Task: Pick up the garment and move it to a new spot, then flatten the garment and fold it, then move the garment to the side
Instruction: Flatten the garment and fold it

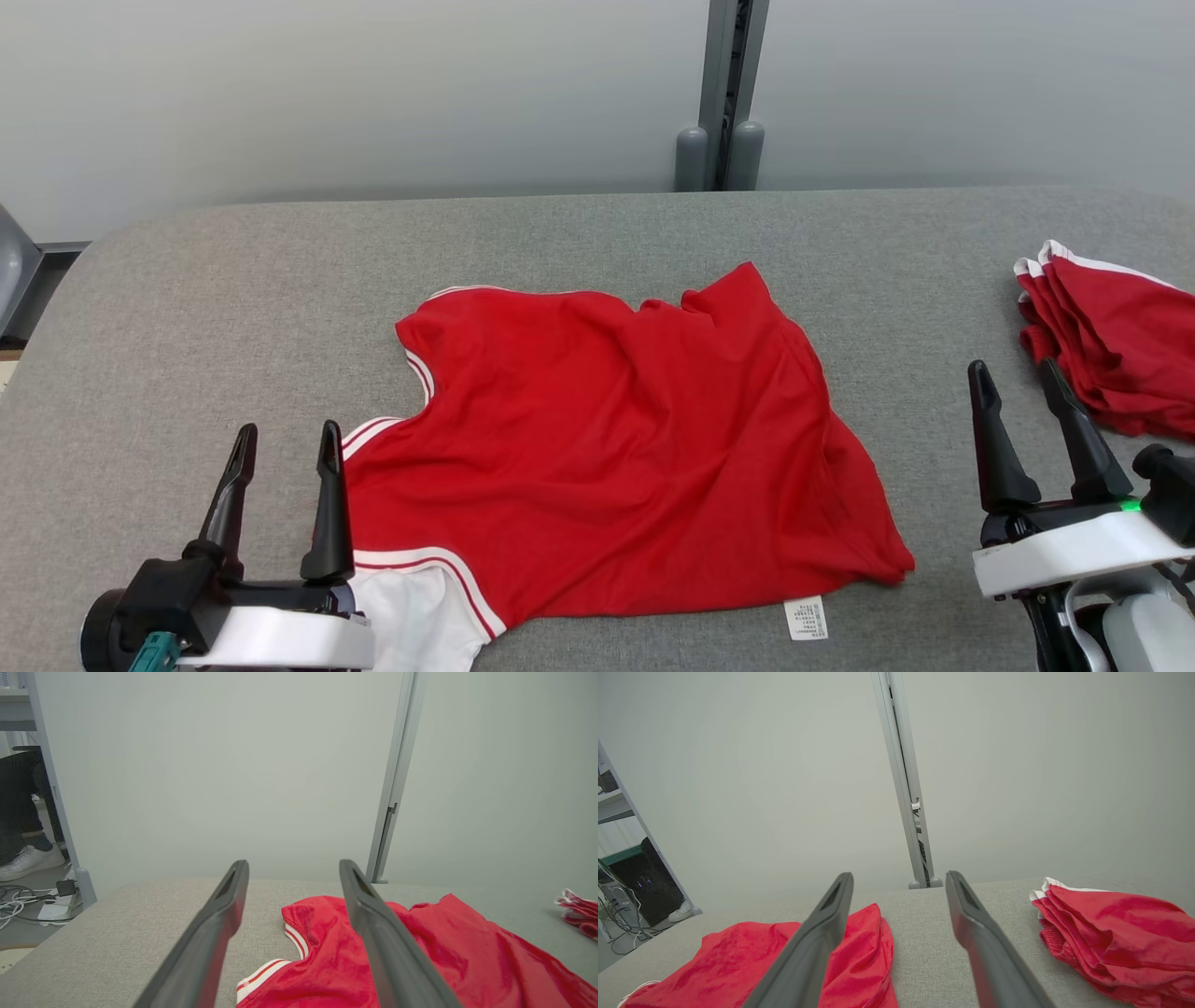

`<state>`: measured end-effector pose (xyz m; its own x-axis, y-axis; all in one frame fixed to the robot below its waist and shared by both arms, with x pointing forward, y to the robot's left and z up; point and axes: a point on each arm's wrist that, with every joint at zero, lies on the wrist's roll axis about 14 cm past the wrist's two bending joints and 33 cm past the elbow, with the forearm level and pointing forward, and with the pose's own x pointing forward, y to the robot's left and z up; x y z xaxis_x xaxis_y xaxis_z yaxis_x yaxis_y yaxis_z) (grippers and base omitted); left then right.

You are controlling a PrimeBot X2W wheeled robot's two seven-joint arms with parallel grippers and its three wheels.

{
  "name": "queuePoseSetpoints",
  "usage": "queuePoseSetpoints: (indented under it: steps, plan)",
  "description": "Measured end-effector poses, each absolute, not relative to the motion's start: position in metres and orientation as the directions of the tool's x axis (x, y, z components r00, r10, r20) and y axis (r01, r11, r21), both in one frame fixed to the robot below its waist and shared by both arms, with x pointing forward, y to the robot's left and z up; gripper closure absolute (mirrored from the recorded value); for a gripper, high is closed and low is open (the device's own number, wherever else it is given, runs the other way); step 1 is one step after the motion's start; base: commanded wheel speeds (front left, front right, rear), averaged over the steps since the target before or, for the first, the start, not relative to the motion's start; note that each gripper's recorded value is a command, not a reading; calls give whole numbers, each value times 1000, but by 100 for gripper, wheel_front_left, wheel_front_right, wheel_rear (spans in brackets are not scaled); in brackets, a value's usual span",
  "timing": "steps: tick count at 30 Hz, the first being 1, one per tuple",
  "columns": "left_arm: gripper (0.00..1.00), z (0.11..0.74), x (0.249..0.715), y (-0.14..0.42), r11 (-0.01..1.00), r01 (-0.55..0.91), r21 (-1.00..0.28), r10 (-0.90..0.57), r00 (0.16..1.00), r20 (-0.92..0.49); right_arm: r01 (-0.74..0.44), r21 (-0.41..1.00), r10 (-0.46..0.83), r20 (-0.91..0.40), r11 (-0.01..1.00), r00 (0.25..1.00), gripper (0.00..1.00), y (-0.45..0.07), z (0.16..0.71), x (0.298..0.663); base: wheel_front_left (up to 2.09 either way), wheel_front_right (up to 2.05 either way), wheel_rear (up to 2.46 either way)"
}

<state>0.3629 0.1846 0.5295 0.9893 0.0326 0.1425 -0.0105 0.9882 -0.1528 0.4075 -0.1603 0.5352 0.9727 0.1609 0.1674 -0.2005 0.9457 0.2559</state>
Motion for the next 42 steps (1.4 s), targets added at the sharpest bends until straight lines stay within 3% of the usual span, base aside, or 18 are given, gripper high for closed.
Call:
queuePoseSetpoints:
  steps: [25, 32, 35, 42]
  plan:
    - [0, 524, 365, 190, 989, -14, -146, 34, 990, 140, -194, 237, 152, 185, 952, 971, 0, -166, 541, 409, 0, 0, 0]
    - [0, 526, 365, 197, 984, -24, -177, 51, 988, 146, -134, 172, 100, 193, 976, 976, 0, -193, 545, 411, 0, 0, 0]
    - [0, 495, 355, 193, 975, -27, -218, 36, 999, 37, -137, 135, 119, 135, 981, 984, 0, -198, 529, 408, 0, 0, 0]
    - [0, 441, 337, 191, 977, -33, -210, -23, 965, -260, -232, 184, 273, -244, 955, 930, 0, -170, 449, 383, 0, 0, 0]
